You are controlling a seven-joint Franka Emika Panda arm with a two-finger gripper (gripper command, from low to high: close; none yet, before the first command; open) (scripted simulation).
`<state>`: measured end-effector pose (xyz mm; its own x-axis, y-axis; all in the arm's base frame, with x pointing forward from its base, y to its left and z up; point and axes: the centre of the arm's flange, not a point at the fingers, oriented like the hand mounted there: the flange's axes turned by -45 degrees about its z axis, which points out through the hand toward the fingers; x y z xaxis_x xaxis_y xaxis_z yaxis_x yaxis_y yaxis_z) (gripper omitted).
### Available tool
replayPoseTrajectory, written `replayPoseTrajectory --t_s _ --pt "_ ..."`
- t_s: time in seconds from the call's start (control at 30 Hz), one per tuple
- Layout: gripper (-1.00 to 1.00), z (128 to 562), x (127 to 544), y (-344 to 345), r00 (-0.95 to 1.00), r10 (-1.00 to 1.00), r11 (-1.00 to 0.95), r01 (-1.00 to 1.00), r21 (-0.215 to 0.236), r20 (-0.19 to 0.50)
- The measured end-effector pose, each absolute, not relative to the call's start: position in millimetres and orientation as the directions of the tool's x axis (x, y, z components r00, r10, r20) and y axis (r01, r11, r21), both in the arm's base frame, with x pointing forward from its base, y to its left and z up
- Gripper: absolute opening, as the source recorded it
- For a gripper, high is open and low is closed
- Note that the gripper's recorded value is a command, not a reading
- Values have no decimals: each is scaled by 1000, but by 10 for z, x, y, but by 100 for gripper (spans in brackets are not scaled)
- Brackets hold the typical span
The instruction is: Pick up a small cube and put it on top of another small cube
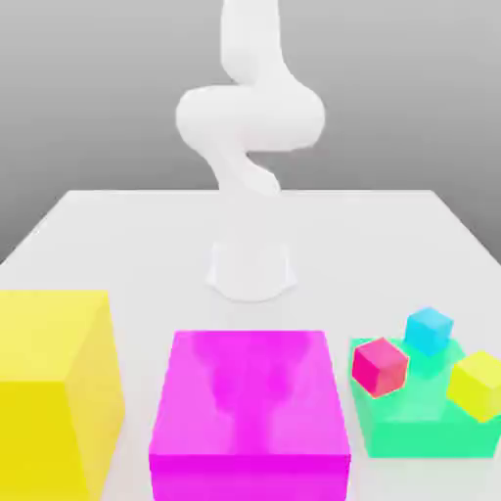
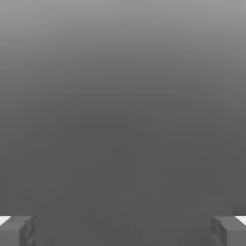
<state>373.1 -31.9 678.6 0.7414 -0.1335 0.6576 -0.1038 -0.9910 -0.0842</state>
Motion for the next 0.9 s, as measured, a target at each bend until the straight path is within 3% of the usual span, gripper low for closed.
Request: replayPoseTrajectory --t_s 0.13,0.23,0.33,0.43,0.57,0.7,0.77,0.9 --pt "0 6170 4094 -969 778 -374 -928 -312 -206 505" --pt "0 5680 4238 -1478 751 -546 -838 -475 -269 372" --pt "0 5166 4272 -1990 677 -699 -713 -632 -304 231" --pt "0 4637 4195 -2488 559 -825 -556 -771 -310 89" --pt "0 3923 3925 -3105 343 -935 -309 -912 -271 -89" --pt "0 3203 3381 -3716 58 -970 -13 -983 -183 -238" --pt "0 2865 3138 -3781 -14 -970 46 -991 -125 -244" --pt "0 2380 2675 -3698 -47 -983 53 -998 -32 -175"
